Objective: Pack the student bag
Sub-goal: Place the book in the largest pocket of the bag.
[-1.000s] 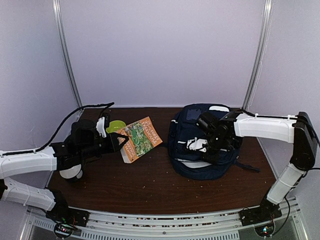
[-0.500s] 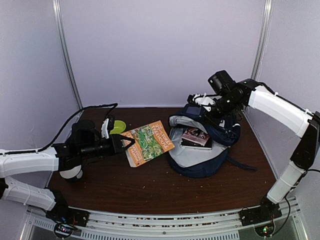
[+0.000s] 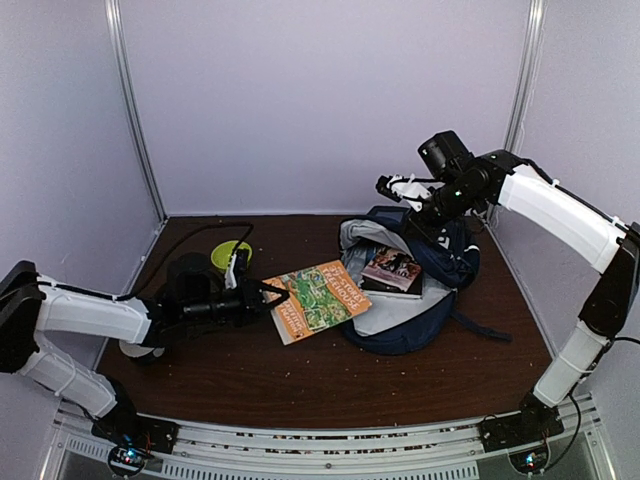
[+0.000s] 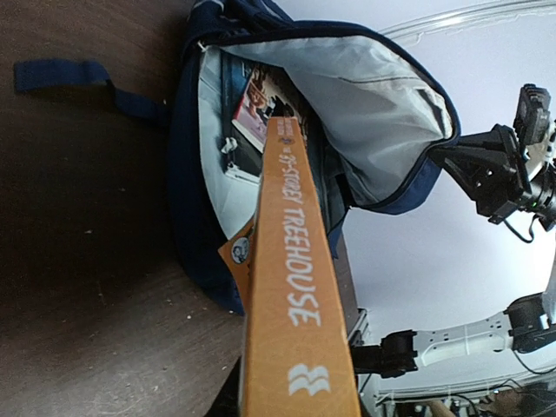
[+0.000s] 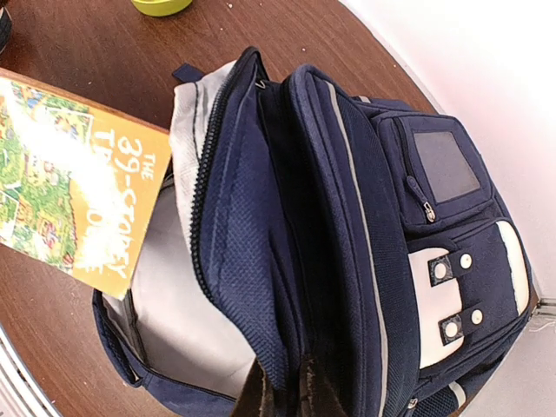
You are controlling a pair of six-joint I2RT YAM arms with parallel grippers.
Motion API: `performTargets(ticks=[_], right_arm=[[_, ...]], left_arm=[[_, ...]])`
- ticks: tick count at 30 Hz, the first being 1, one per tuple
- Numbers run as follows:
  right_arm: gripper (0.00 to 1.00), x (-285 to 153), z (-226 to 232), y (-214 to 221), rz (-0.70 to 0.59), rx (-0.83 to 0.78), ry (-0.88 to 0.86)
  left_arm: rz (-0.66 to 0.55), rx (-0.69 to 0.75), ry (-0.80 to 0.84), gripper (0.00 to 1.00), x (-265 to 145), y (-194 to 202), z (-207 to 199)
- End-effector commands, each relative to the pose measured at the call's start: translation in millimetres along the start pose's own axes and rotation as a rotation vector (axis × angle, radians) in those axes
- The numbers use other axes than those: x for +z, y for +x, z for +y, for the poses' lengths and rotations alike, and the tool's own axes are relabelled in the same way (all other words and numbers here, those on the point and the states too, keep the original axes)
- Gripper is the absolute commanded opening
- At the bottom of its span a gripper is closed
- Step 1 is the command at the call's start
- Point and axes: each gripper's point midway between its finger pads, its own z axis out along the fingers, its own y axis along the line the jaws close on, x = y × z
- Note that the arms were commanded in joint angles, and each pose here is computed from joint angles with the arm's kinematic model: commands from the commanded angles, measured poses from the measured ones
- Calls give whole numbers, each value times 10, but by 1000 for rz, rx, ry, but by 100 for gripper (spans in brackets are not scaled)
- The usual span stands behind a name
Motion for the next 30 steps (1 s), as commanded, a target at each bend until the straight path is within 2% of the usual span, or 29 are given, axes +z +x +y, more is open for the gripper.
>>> performTargets(ticks=[1,8,17,30], right_arm=[[0,-247,-132,-416,-164,10,40],[0,-247,-80,-417,-171,13,13],[0,-285,-45,-406,-185,16,1],[0,-468,1,-414,-231,4,-3]], left_arm=[[-33,-44,324,0,136,-205,-756],[19,-146,453,0,492,-206,-921],[58,-200,467,0,880,-227,-931],[37,-240,326,0,1392,-300,-573]])
